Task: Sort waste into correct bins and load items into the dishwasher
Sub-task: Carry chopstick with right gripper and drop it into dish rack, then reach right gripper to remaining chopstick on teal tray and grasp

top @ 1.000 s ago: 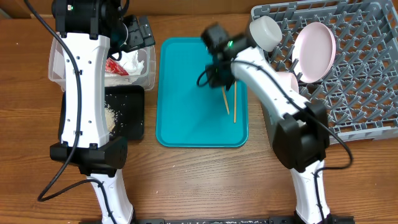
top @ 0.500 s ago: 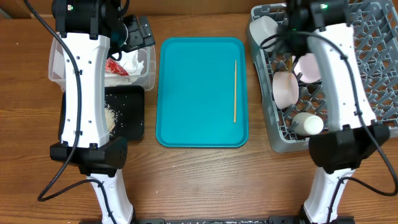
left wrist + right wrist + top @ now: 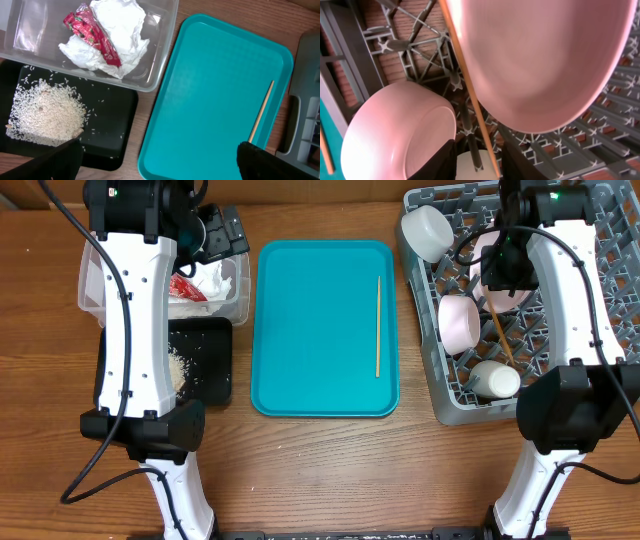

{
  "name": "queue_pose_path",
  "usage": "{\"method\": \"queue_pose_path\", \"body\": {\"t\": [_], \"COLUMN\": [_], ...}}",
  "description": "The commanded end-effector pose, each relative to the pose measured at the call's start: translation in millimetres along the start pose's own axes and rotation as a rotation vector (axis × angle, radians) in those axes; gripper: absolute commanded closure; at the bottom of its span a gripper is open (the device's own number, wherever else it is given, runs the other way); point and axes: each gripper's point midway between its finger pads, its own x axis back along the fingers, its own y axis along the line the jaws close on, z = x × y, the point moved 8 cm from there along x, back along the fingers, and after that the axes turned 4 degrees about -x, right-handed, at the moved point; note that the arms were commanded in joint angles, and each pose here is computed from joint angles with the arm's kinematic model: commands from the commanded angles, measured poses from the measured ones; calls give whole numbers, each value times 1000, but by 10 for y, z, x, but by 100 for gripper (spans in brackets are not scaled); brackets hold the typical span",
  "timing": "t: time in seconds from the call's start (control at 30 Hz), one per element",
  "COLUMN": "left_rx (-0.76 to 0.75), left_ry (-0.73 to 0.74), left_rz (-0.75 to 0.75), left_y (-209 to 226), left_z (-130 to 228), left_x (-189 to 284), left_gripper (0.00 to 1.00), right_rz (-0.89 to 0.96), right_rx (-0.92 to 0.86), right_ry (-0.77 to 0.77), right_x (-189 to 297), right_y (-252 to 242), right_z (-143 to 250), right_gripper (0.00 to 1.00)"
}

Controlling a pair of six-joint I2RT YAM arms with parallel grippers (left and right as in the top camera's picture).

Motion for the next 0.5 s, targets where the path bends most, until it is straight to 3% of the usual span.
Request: {"method": "queue_pose_path", "body": {"t": [0.0,0.3,0.47], "left_rx": [5,4,4], "left_ry": [-25,-25,-25], "left_rz": [0,0,0], "left_y": [-10,-12,-12], "left_z": [8,9,9], "left_x": [87,87,87], "left_gripper": [0,0,0], "right_rz": [-4,-429,-458], "right_rx": [10,44,133], "right_ry": [-7,-4,-46], "right_x": [0,194,296], "right_y": [11,506,892], "right_z": [-14,-12,20], "right_gripper": [67,69,73]}}
